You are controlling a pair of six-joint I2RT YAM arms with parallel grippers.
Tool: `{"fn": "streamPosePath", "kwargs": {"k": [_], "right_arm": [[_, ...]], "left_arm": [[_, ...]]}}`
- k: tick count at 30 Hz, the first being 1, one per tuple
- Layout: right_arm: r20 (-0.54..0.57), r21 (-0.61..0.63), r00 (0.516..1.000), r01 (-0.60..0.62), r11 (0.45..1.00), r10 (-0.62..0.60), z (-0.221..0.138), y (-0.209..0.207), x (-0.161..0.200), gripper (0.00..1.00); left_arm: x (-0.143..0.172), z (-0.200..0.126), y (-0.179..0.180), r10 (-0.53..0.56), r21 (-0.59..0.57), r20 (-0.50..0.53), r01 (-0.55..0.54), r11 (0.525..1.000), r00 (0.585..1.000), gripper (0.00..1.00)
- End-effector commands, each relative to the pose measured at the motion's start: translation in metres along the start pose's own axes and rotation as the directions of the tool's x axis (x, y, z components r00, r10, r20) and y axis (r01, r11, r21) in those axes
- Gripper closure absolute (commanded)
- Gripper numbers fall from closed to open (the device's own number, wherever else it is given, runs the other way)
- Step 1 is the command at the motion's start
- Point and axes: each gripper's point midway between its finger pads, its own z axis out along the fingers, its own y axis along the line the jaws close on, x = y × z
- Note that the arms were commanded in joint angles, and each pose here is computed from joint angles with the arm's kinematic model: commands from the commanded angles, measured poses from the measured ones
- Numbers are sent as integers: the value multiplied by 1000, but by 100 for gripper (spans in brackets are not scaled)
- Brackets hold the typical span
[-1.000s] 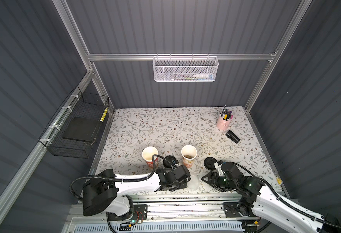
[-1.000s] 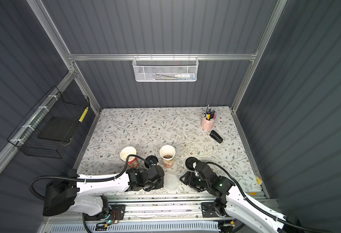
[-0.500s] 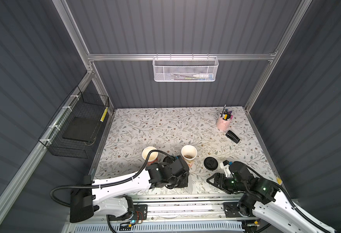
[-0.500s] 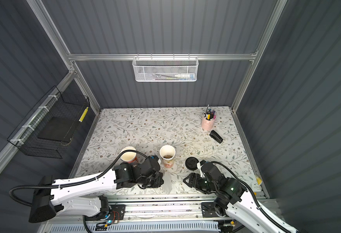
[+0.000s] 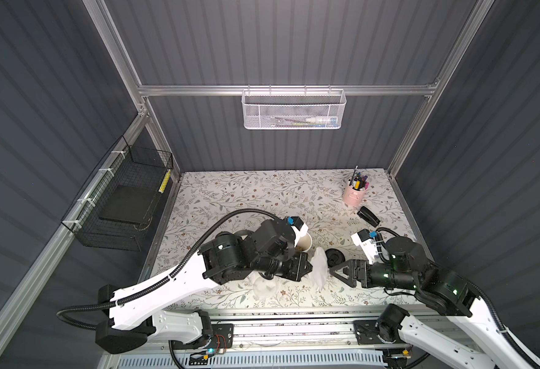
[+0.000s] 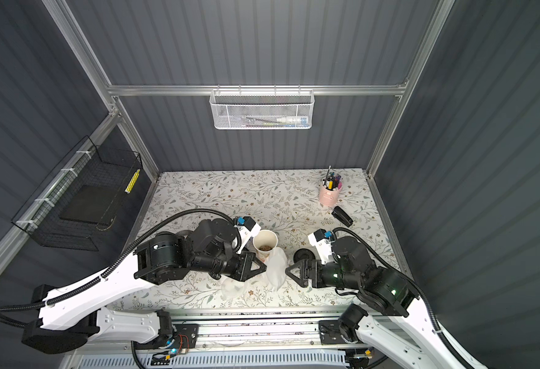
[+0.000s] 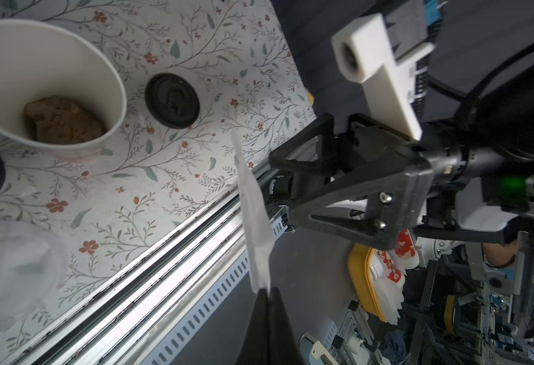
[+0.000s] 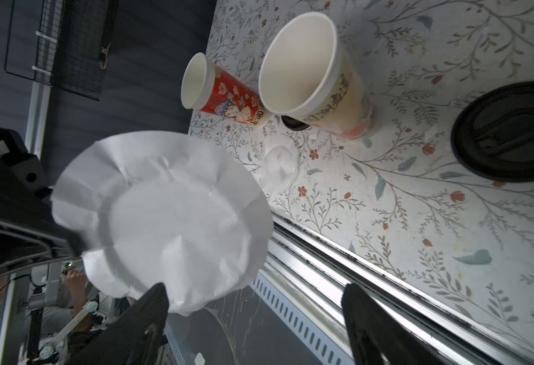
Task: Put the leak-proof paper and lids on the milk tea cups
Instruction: Pick up the leak-proof paper from the center of the board.
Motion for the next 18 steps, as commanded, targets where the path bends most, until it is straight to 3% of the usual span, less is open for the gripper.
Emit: {"fn": "streamPosePath", "kwargs": {"k": [1, 5, 11, 18], "right_arm": [[-27, -186, 999, 16, 982, -21, -7, 33, -6, 12], [4, -294, 999, -50, 955, 53, -15, 40, -21, 8], [-19, -406, 995, -96, 909, 97, -13, 50, -28, 4], [22, -428, 996, -74, 901, 92, -16, 56, -37, 14]], "left_arm": [[-12, -1, -3, 44, 76, -2, -44, 996, 999, 100], [-30, -14, -16, 32, 212, 59, -44, 976, 998, 100], [-29, -7, -16, 35, 269, 47, -47, 962, 998, 100], [-34, -13, 3, -25, 267, 68, 6, 964, 997, 100]]}}
